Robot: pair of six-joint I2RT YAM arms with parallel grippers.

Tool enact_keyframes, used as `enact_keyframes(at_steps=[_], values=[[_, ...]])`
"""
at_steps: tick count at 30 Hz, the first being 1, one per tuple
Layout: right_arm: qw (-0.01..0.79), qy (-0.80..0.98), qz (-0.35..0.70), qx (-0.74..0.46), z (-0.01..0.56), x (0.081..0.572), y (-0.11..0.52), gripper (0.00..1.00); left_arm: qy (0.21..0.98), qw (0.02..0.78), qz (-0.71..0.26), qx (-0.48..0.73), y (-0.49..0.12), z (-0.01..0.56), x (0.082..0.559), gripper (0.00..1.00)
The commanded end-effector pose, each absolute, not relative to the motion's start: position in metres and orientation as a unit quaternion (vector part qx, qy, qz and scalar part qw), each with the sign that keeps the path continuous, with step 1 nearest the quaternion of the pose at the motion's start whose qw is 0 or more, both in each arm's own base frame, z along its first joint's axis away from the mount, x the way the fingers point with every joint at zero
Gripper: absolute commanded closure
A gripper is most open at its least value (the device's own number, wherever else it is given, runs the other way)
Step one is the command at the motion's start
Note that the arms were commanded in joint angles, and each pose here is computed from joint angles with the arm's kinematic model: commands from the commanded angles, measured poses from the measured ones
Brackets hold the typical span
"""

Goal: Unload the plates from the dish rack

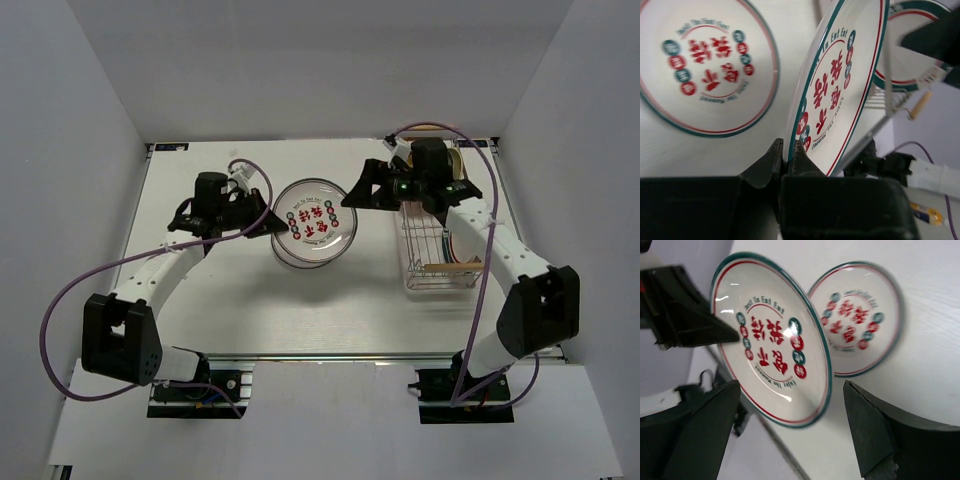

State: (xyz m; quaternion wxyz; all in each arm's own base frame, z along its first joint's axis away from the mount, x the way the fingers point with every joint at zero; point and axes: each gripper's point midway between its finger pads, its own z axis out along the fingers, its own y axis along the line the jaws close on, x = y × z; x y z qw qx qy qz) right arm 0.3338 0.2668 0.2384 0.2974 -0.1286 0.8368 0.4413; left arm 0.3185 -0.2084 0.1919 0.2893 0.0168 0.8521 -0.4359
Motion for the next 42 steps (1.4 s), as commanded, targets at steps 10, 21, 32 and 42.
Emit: enact_keyframes(at_steps=[10, 21, 32, 42], values=[[0.517, 0.831, 0.207, 0.015, 0.306, 0.331, 0.147, 0.11, 0.905, 0.272, -0.320, -0.070, -0.179, 0.151, 0.368, 1.00], [0.550, 0.827, 0.110, 0.040, 0.311, 0.318, 0.100, 0.11, 0.923, 0.217, -0.308, -0.077, -0.182, 0.107, 0.385, 1.00], [0.528, 0.844, 0.078, 0.053, 0.291, 0.314, 0.090, 0.11, 0.953, 0.155, -0.245, -0.086, -0.176, 0.071, 0.377, 0.43], [0.519, 0.852, 0.008, 0.076, 0.291, 0.306, 0.062, 0.11, 0.962, 0.172, -0.181, -0.105, -0.153, 0.085, 0.381, 0.02]])
